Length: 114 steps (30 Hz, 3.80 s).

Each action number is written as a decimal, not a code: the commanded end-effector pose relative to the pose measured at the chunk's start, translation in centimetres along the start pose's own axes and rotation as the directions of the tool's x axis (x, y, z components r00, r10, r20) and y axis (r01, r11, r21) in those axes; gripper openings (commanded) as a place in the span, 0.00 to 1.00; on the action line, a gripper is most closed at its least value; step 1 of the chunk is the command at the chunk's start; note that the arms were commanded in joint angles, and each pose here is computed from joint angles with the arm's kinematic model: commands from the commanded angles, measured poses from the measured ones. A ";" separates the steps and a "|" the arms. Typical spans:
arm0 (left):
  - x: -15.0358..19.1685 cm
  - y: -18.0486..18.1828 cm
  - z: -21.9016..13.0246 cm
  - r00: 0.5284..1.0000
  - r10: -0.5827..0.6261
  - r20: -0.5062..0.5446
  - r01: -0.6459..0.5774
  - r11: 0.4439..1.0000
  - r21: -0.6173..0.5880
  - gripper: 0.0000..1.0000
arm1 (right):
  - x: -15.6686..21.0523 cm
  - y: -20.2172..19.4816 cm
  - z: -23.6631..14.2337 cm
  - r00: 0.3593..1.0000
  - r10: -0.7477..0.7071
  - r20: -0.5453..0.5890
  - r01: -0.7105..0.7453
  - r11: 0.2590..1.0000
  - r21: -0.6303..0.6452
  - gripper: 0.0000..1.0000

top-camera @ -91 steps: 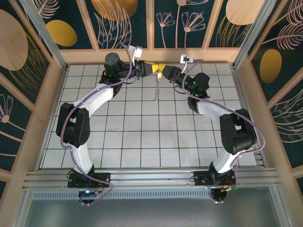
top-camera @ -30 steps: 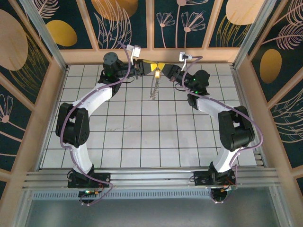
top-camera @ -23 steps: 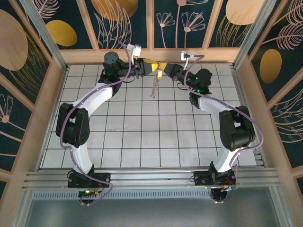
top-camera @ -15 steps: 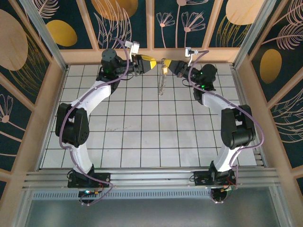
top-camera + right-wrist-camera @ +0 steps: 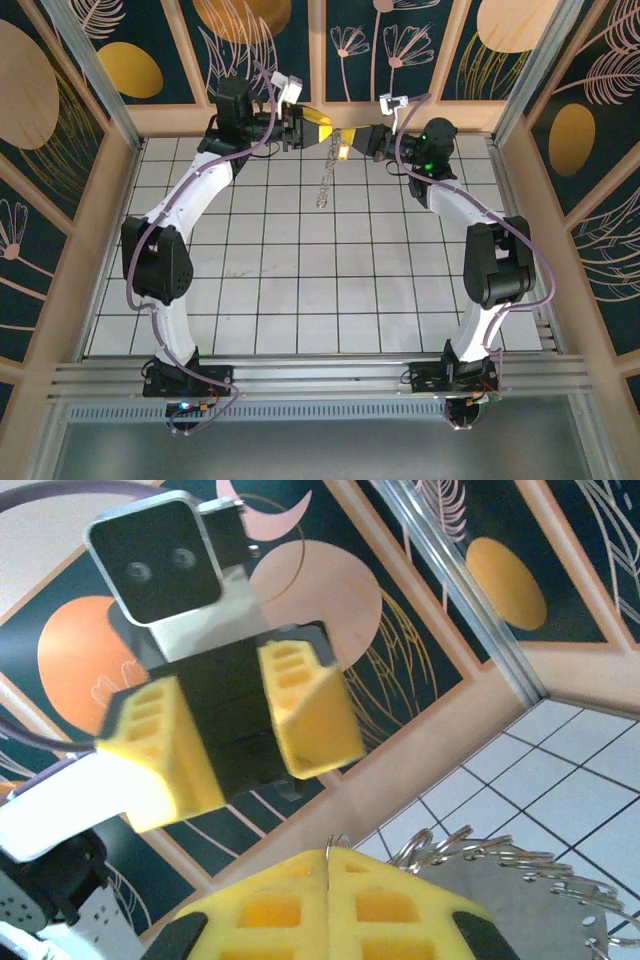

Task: Put the keys on the keyring

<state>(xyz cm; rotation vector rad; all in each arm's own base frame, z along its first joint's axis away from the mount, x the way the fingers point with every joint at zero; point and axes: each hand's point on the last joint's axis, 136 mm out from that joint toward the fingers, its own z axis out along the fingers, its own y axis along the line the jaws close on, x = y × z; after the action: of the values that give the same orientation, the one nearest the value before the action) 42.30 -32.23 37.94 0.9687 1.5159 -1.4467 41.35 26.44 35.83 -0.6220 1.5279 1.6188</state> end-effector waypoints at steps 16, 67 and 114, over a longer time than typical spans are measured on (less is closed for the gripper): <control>2.5 0.7 -0.2 0.997 -0.030 -0.071 0.036 0.996 0.085 0.40 | -0.1 0.5 0.5 0.998 -0.063 -0.025 0.061 0.997 -0.043 0.00; 3.6 -0.4 1.0 0.995 -0.029 -0.099 0.044 0.987 0.153 0.13 | 0.2 0.2 1.8 0.998 -0.054 -0.036 0.052 0.997 -0.056 0.00; 1.5 -3.3 0.9 0.996 0.046 -0.075 -0.030 0.979 0.202 0.00 | 4.4 1.1 -2.3 0.979 -0.185 -0.085 0.188 0.982 0.026 0.51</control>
<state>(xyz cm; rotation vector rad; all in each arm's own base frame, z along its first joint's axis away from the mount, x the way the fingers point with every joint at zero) 40.22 -33.77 34.00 1.1111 1.5432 -1.5999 39.57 24.59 30.82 -0.6793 1.5939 1.4778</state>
